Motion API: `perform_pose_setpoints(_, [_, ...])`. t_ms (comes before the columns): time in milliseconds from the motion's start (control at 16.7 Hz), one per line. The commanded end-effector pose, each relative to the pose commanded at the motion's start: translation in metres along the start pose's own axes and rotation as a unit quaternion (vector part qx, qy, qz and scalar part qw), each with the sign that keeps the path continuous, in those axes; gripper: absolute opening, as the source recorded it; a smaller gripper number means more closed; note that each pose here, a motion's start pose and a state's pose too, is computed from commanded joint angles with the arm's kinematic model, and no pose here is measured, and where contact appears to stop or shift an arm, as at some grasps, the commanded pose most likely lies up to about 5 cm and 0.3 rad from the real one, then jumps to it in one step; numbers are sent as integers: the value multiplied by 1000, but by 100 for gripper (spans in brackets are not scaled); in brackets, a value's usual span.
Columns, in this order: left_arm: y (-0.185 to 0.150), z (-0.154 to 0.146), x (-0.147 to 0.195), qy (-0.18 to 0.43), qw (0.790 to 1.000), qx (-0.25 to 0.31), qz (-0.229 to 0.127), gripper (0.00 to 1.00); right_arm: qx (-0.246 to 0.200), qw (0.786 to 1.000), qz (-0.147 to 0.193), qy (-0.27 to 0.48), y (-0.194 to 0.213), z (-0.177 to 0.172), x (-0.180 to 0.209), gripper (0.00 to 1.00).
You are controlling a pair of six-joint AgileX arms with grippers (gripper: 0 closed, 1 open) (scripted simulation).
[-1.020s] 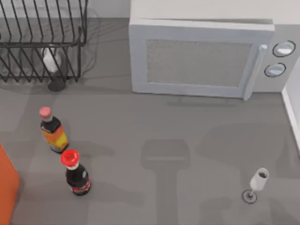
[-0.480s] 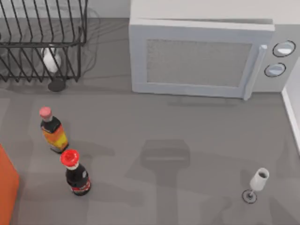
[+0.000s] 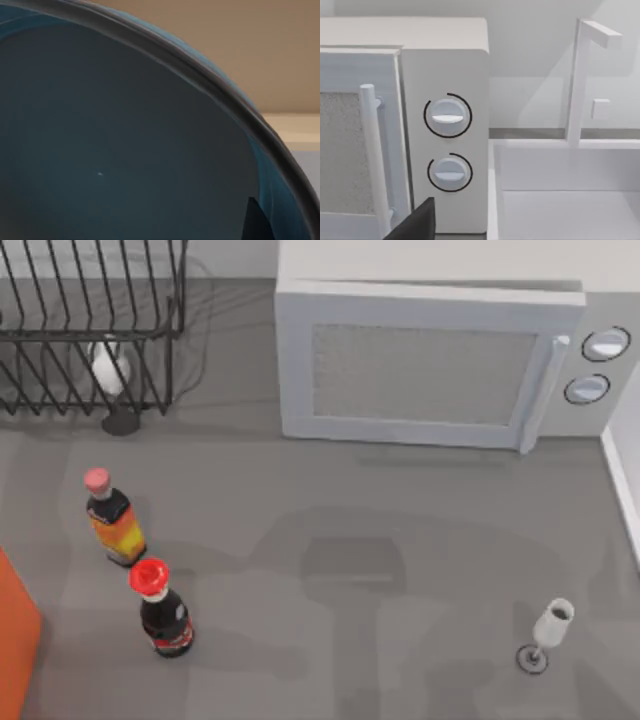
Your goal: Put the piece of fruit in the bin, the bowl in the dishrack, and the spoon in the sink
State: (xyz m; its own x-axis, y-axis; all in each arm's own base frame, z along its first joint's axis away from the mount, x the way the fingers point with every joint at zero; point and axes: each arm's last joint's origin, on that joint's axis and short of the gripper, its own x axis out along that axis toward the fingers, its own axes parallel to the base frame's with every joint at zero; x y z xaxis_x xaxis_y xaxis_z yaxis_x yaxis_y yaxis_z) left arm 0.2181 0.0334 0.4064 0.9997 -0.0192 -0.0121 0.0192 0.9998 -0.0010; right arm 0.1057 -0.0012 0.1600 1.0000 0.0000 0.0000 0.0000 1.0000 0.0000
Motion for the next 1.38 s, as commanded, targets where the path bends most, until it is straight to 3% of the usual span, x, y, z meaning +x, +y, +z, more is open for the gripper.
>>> perform_pose_setpoints(240, [7, -36, 69, -3, 1000, -1, 1, 0, 0, 1000, 0, 0, 0, 0, 0, 100])
perform_pose_setpoints(600, [3, -126, 148, -24, 1000, 0, 1, 0, 0, 1000, 0, 0, 0, 0, 0, 100])
perform_pose_setpoints(900, [-5, -184, 165, -7, 1000, 0, 0, 0, 0, 1000, 0, 0, 0, 0, 0, 100])
perform_pose_setpoints(1200, [-5, -186, 166, -6, 1000, 0, 0, 0, 0, 1000, 0, 0, 0, 0, 0, 100])
perform_pose_setpoints(1380, [-5, -186, 166, -6, 1000, 0, 0, 23, 0, 1000, 0, 0, 0, 0, 0, 100])
